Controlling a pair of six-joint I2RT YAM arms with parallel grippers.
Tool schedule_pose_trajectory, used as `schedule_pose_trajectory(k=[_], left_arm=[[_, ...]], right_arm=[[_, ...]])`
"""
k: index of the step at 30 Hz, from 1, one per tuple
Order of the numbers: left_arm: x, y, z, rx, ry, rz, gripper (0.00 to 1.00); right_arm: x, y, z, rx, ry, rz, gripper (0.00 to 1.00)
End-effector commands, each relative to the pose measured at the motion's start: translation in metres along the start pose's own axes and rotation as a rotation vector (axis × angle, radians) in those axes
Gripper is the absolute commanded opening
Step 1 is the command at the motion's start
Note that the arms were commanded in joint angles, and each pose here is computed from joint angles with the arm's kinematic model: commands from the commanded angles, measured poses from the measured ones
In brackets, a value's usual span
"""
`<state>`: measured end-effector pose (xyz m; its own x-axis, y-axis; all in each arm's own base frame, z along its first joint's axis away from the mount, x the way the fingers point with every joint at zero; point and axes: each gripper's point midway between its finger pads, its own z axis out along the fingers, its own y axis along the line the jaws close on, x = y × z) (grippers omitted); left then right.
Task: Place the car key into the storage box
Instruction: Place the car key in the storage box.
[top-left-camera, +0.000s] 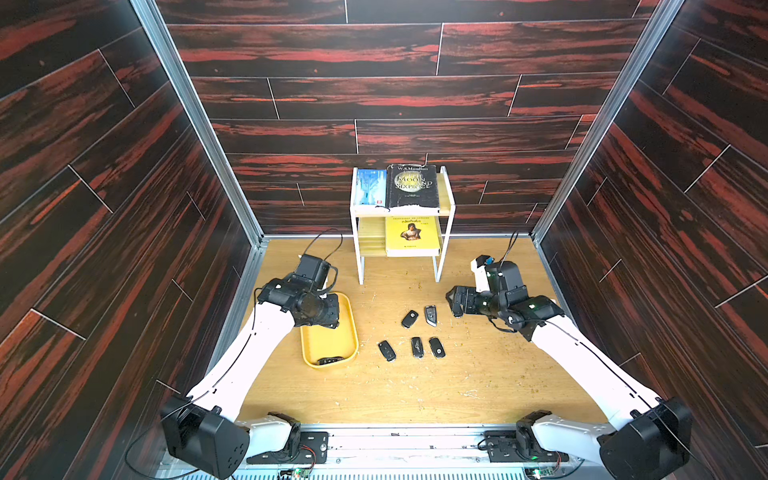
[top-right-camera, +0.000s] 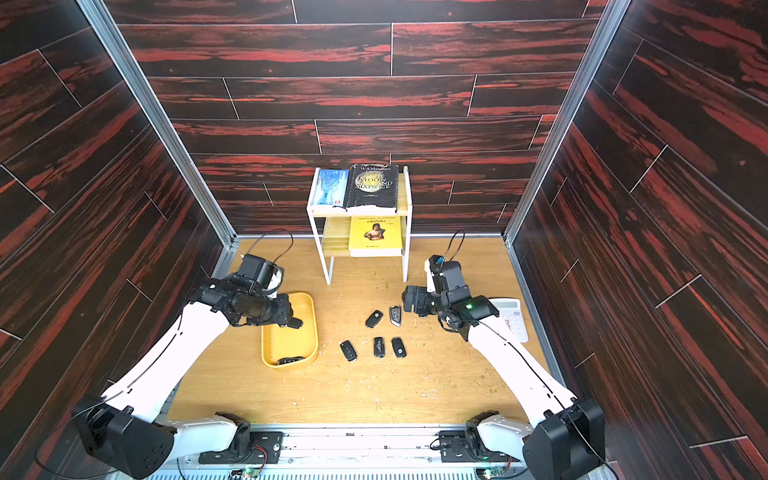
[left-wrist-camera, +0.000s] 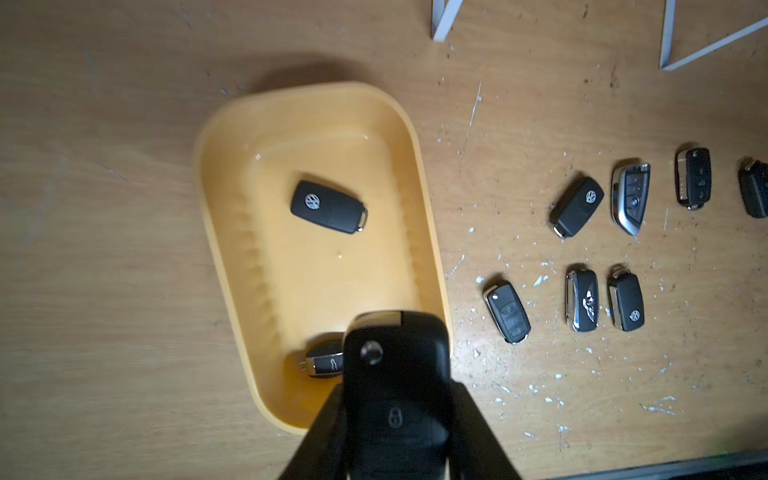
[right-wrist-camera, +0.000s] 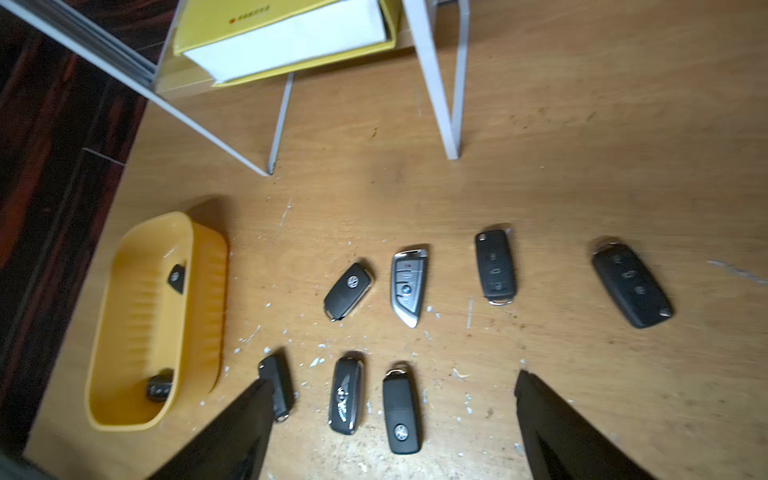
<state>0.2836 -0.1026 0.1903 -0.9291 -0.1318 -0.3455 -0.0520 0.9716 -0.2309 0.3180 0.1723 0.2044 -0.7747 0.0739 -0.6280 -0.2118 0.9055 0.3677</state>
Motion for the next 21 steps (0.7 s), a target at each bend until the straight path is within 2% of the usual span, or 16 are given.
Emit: schedule_pose_trajectory(k=[1, 7, 12, 17, 21], left_arm=[[0.004, -0.001, 0.009, 0.071, 0.042, -0.068, 0.15], [0.005, 0.013, 0.028, 0.065, 0.108, -0.125, 0.14], [0.004, 0.019, 0.048, 0.048, 0.155, -0.148, 0.14], [0.006, 0.03, 0.076, -0.002, 0.222, -0.175, 0.13], [0.007, 0.037, 0.094, -0.039, 0.264, -0.188, 0.13]], right_arm=[[0.007, 0.03, 0.004, -0.194, 0.039, 0.025, 0.96], [0.044, 0.07, 0.003, -0.525, 0.161, 0.073, 0.96], [0.066, 0.091, -0.002, -0.731, 0.229, 0.093, 0.96], [0.077, 0.116, -0.004, -0.824, 0.259, 0.036, 0.9], [0.085, 0.136, 0.004, -0.827, 0.29, 0.001, 0.85]])
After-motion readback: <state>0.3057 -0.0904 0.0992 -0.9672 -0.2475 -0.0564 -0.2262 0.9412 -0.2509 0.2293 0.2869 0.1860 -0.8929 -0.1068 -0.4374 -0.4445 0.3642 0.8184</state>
